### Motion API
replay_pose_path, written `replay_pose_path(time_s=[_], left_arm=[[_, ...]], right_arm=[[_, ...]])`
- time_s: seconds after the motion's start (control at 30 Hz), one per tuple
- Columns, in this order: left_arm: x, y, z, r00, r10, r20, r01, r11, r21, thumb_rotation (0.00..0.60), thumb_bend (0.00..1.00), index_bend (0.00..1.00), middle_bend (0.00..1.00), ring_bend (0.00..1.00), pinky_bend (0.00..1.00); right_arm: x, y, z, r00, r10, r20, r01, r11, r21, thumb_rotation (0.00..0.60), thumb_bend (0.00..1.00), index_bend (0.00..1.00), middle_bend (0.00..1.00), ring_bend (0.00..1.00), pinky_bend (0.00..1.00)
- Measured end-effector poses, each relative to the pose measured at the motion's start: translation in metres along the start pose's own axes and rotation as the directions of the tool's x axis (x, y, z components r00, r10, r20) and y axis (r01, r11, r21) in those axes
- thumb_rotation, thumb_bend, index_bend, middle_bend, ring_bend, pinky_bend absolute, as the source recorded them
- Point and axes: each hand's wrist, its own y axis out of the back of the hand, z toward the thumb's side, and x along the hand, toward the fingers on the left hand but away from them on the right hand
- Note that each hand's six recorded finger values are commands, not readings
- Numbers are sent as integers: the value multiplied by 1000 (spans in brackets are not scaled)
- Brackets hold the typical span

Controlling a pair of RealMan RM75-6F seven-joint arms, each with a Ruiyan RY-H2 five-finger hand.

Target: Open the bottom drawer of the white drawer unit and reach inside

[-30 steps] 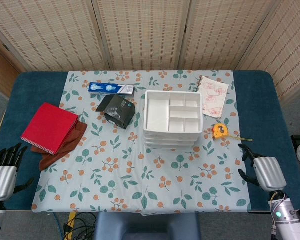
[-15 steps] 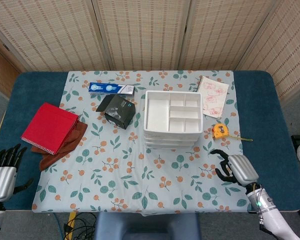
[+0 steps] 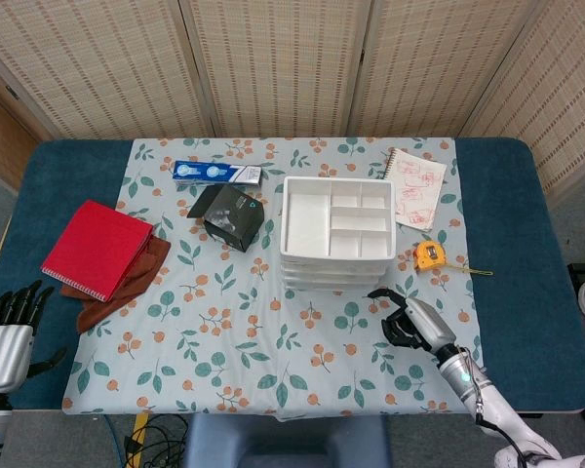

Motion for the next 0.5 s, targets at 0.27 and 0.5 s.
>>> replay_pose_path(time_s=[0.27,0.5], left_arm=[[-1,-3,2,1000,-8,8,8,1000,-13,600,176,91,58,79,77],[-1,-4,3,1000,-15,12,15,1000,-13,600,176,92,58,79,77]], right_arm=[[-20,-26,9,998,61,13,-58,982,-182,600,730,116,906,1000,972],[-34,-51,17,986,166,33,-139,905,-402,600,783,44,905,1000,989]])
